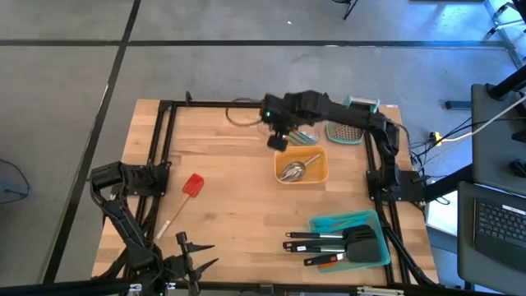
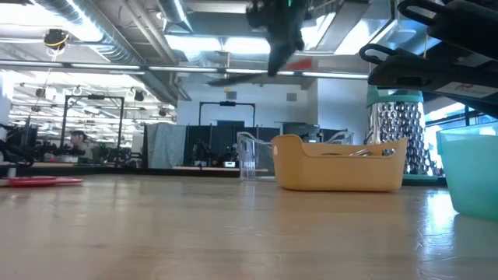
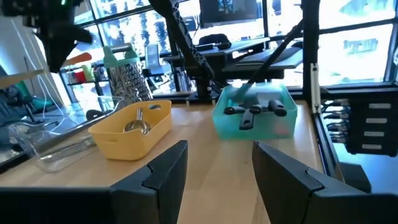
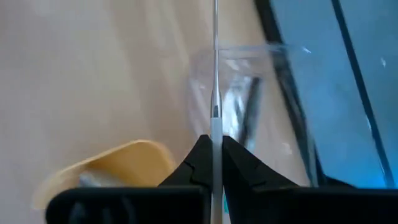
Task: Pick & Place Kitchen Items
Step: Put the orange knife into the transparent bin
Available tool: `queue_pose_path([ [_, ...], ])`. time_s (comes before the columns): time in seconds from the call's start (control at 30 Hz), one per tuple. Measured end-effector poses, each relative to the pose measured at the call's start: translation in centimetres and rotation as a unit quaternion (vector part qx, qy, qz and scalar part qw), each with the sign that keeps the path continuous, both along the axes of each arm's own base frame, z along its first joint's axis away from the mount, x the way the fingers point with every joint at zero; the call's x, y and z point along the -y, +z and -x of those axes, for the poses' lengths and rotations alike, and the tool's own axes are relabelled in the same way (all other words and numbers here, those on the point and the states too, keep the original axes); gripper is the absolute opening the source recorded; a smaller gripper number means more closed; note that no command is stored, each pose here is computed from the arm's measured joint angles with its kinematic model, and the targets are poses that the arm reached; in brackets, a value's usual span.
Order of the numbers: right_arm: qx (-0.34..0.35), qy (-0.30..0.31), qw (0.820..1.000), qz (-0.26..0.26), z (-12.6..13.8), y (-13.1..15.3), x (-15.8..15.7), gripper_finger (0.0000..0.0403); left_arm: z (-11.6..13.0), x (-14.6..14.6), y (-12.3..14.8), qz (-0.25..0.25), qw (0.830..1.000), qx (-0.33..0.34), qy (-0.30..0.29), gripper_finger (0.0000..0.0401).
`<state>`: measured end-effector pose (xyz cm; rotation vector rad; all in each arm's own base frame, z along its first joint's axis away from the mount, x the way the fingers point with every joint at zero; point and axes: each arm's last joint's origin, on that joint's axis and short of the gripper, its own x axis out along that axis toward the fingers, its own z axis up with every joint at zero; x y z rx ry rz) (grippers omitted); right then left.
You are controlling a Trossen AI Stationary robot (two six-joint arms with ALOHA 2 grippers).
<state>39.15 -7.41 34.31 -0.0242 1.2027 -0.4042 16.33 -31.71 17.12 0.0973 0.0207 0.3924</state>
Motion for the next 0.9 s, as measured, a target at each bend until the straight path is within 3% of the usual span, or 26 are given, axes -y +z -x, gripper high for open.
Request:
queue_pose_path([
  [0.33,-0.101,-0.100,0.990,-0.004,2.5,-6.1,7.1,0.0014,0.0,0.0,0.0,0.014,1.000,0.002,-0.004,0.0175],
  [0.53,-0.129,-0.120,0.984,-0.016,4.2,-9.1,8.3,0.0014,0.0,0.1,0.0,0.018,1.000,-0.002,-0.010,0.0175],
  [0.9,-0.003,-0.099,0.993,-0.063,6.2,-14.7,10.5,0.0014,-0.3,0.0,0.0,0.038,0.999,-0.003,-0.015,0.0175],
])
